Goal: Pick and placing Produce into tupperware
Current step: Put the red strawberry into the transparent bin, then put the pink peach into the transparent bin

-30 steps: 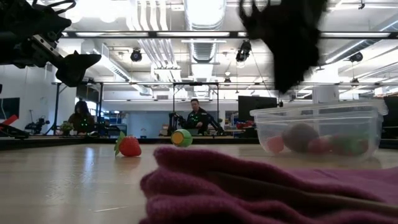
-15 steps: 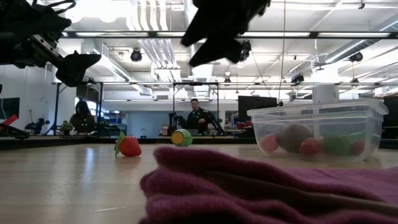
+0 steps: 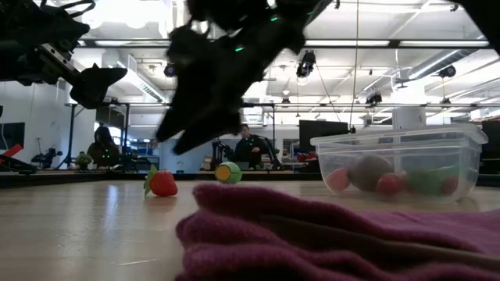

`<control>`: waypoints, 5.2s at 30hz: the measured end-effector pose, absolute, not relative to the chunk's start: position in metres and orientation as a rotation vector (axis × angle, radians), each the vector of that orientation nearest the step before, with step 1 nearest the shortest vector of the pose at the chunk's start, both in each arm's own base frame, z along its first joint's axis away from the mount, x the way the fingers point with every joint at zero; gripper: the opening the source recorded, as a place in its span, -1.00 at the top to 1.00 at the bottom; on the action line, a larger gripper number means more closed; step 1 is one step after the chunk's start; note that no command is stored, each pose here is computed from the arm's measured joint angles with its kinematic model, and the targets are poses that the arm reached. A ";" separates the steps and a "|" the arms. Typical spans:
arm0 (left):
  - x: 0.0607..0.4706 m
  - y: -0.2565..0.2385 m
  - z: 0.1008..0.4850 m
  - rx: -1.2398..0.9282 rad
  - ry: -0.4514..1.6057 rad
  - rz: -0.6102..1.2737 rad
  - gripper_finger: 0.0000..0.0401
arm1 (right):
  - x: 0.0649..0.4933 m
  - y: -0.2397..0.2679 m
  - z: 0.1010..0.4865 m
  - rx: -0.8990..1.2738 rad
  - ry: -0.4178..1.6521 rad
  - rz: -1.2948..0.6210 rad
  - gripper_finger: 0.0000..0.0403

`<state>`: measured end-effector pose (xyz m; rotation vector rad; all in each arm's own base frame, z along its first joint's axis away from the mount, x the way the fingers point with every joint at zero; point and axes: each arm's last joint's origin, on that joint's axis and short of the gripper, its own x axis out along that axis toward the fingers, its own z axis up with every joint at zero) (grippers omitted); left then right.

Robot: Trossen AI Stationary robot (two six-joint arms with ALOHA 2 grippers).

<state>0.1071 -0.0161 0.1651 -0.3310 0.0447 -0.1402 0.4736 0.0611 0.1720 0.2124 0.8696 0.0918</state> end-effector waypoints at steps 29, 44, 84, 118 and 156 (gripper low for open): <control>0.107 -0.016 0.165 -0.331 0.045 -0.140 -0.83 | 0.500 0.071 0.153 -0.018 1.021 -0.026 -0.12; 0.107 -0.016 0.165 -0.331 0.046 -0.140 -0.83 | 0.499 0.068 0.142 -0.038 1.019 -0.079 -0.12; 0.107 -0.016 0.165 -0.331 0.045 -0.140 -0.83 | 0.494 0.063 0.148 0.058 0.978 -0.167 0.28; 0.107 -0.016 0.165 -0.331 0.045 -0.140 -0.83 | 0.301 0.104 0.256 0.360 1.124 -0.705 0.27; 0.107 -0.016 0.165 -0.331 0.045 -0.140 -0.83 | 0.337 0.008 0.248 0.866 0.927 -0.887 -0.38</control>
